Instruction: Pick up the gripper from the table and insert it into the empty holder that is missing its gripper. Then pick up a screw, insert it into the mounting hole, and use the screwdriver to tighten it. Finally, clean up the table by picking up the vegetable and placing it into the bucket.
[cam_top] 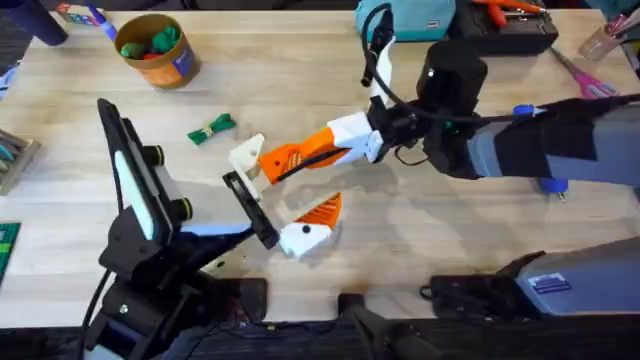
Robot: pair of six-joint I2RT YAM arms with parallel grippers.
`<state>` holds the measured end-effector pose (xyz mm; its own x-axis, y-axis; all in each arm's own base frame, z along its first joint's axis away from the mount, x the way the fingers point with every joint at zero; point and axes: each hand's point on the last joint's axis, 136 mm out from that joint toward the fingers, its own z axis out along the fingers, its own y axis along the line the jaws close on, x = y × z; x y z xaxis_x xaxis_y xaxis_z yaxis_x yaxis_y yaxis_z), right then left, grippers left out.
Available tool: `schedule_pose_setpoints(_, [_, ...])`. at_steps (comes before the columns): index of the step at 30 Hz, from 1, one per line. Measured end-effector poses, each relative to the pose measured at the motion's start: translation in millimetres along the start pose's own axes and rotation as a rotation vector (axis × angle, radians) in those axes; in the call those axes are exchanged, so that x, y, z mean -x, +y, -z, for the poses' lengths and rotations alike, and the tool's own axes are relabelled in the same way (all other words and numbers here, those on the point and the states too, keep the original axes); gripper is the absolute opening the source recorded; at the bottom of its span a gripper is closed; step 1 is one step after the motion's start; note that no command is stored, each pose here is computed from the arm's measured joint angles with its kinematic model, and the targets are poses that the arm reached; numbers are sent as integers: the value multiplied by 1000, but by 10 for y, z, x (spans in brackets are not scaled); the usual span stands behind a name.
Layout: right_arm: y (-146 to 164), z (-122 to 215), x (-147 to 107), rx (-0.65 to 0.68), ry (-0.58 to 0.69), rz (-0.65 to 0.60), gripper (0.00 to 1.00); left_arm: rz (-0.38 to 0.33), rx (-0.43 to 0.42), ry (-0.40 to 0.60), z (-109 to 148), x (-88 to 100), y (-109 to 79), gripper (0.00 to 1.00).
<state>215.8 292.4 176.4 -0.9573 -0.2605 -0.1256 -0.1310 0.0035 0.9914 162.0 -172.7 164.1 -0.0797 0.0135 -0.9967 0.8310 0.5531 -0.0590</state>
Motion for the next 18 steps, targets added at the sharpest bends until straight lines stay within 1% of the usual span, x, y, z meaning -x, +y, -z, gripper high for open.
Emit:
schedule_pose_setpoints(3, [-22, -28, -9, -6, 0, 15, 14, -1, 3, 0, 0, 1, 5, 987])
schedule_pose_setpoints(9, [-65, -29, 81, -29, -54, 52, 12, 0, -9, 0, 0, 0, -16, 987])
schedule_pose_setpoints(18, [-80, -80, 134, -50, -94, 55, 12, 5, -8, 0, 0, -1, -15, 987])
